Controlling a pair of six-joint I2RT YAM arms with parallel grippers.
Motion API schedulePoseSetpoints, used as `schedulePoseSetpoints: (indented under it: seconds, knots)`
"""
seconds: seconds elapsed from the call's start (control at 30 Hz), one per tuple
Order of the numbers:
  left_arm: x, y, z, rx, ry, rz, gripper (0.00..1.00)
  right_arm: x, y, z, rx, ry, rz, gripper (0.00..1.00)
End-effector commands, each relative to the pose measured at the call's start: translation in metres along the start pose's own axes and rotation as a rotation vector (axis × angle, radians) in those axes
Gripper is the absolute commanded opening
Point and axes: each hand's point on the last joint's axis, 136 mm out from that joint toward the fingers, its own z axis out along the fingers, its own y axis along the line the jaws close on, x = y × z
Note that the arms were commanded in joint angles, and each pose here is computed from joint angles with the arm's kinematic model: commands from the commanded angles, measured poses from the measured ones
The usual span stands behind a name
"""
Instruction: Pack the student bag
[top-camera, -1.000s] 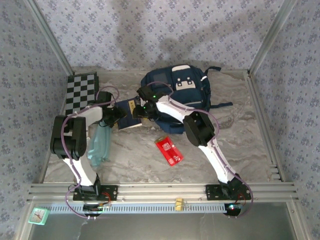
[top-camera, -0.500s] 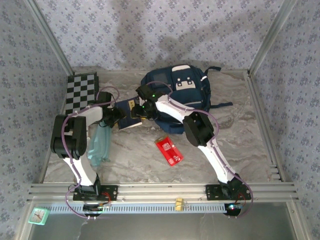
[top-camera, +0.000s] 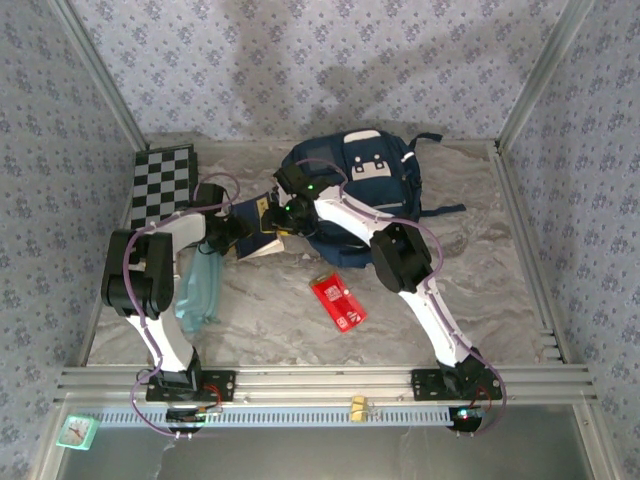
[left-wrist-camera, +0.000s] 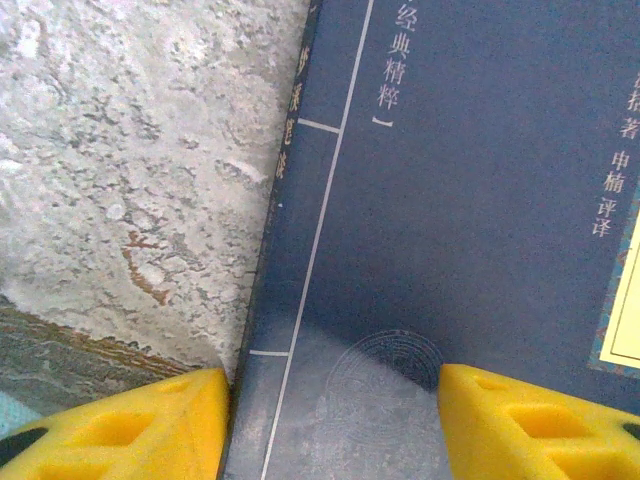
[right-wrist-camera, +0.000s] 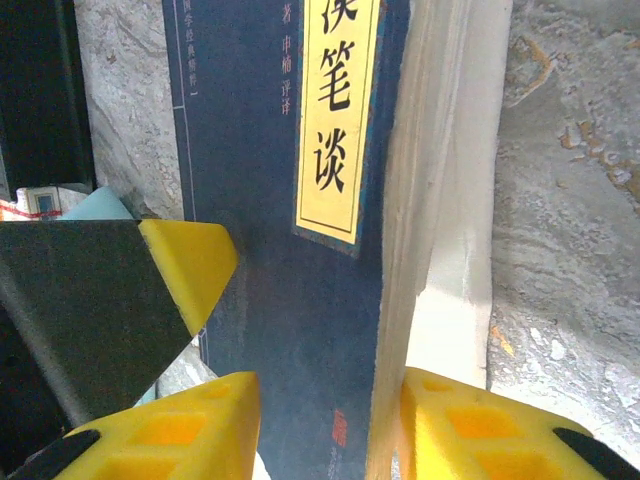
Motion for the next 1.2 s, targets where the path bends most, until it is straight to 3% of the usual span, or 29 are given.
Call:
schedulePoseSetpoints:
  seconds: [0.0, 0.37, 0.5, 0.83, 1.17]
  knots:
    - [0.011, -0.001, 0.003, -0.008, 0.036, 0.028, 0.58, 0.0, 0.031, -0.019, -0.084, -0.009, -0.013, 0.37]
    - [0.01, -0.007, -0.006, 0.004, 0.024, 0.044, 0.57, -0.004, 0.032, -0.029, -0.082, -0.029, -0.019, 0.12]
    - [0.006, -0.015, -0.019, 0.021, 0.008, 0.059, 0.59, -0.008, 0.044, -0.044, -0.106, -0.054, -0.034, 0.07]
    - [-0.001, -0.044, -0.096, 0.152, -0.078, 0.124, 0.67, -0.009, 0.069, -0.122, -0.174, -0.182, -0.089, 0.01]
    - [0.024, -0.099, -0.169, 0.486, -0.091, 0.196, 0.79, 0.02, 0.063, -0.214, -0.24, -0.292, -0.121, 0.0]
